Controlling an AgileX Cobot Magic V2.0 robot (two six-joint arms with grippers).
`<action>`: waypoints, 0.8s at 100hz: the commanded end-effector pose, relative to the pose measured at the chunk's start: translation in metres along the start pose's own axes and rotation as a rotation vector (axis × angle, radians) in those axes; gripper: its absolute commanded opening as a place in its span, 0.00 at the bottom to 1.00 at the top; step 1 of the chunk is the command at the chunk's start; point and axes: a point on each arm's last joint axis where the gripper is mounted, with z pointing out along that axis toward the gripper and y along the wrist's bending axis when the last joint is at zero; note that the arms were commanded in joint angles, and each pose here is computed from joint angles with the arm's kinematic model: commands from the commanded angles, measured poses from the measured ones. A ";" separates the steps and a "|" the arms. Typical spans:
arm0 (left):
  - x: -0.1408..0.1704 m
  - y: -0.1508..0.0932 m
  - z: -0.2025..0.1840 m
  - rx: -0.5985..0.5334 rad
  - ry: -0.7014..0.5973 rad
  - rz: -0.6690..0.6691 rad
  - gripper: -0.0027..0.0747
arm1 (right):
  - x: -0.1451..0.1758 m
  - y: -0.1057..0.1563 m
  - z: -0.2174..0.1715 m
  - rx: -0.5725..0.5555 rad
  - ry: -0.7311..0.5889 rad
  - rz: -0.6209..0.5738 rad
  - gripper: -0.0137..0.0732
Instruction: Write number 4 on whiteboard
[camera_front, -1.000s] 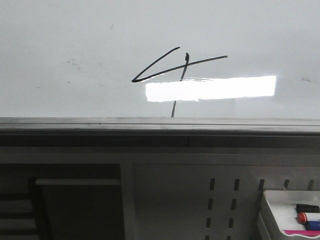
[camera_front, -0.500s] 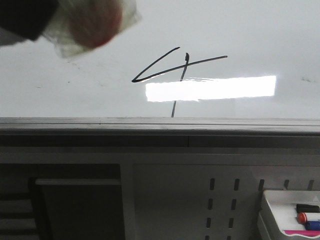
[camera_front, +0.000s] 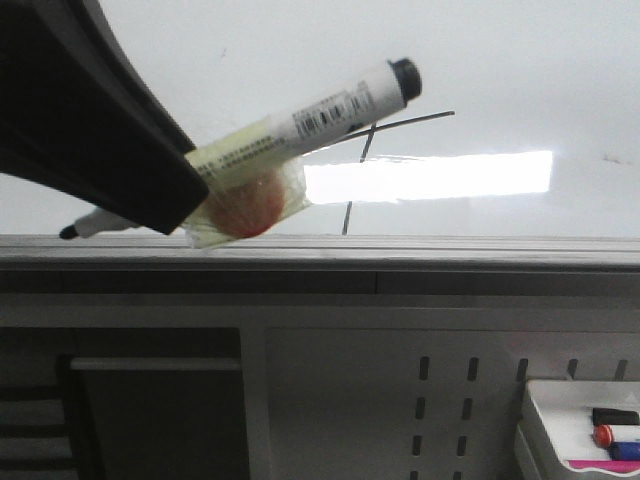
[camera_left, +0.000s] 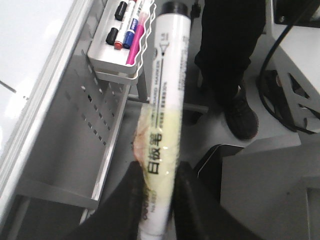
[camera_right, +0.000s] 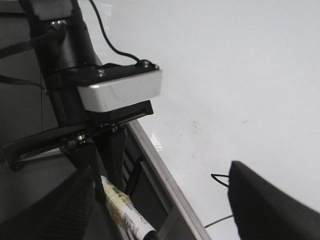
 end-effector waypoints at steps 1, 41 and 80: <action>-0.011 0.007 -0.003 -0.079 -0.100 -0.054 0.01 | -0.014 -0.010 -0.013 0.031 -0.094 0.002 0.67; 0.013 0.048 -0.003 -0.574 -0.352 -0.575 0.01 | -0.002 -0.036 -0.051 0.154 -0.074 0.078 0.09; 0.020 0.085 0.024 -0.711 -0.332 -0.883 0.01 | 0.000 -0.042 -0.061 0.183 -0.086 0.128 0.09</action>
